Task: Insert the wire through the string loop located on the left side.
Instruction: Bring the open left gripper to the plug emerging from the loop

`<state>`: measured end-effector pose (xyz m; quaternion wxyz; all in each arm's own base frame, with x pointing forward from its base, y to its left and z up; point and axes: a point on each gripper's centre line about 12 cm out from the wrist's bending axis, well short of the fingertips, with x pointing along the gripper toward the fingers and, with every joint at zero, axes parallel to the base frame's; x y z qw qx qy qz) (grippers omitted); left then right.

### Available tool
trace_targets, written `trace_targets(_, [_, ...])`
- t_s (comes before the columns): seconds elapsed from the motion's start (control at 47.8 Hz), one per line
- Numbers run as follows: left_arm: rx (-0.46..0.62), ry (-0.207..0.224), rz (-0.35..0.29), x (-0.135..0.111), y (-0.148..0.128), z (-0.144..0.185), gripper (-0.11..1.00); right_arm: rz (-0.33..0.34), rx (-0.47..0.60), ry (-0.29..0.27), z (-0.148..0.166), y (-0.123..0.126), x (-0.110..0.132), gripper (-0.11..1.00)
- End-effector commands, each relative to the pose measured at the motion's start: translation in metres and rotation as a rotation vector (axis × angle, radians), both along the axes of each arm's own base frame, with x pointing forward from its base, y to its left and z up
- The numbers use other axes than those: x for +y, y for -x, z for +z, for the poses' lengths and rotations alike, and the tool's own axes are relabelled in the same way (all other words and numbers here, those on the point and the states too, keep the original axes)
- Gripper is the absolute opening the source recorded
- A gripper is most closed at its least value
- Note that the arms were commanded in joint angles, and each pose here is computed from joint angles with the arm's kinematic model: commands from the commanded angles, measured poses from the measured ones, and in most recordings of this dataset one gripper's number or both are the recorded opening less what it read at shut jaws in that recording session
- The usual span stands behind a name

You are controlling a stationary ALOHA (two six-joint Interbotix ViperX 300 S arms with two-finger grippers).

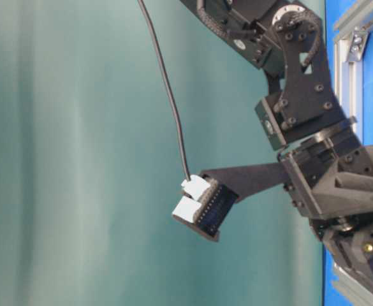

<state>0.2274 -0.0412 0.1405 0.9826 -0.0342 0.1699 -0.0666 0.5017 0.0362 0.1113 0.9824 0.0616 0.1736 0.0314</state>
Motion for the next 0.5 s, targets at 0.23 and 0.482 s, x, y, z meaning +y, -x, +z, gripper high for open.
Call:
trace_targets(0.23, [-0.030,0.006,-0.005,-0.0018,-0.0040,0.0075,0.88,0.000,-0.046,-0.006,0.0187,-0.0055,0.0011,0.00])
trace_targets(0.482, [-0.001,0.002,-0.005,-0.0030,-0.0095,0.0049,0.88,0.000,-0.047,-0.007,0.0195,-0.0055,0.0011,0.00])
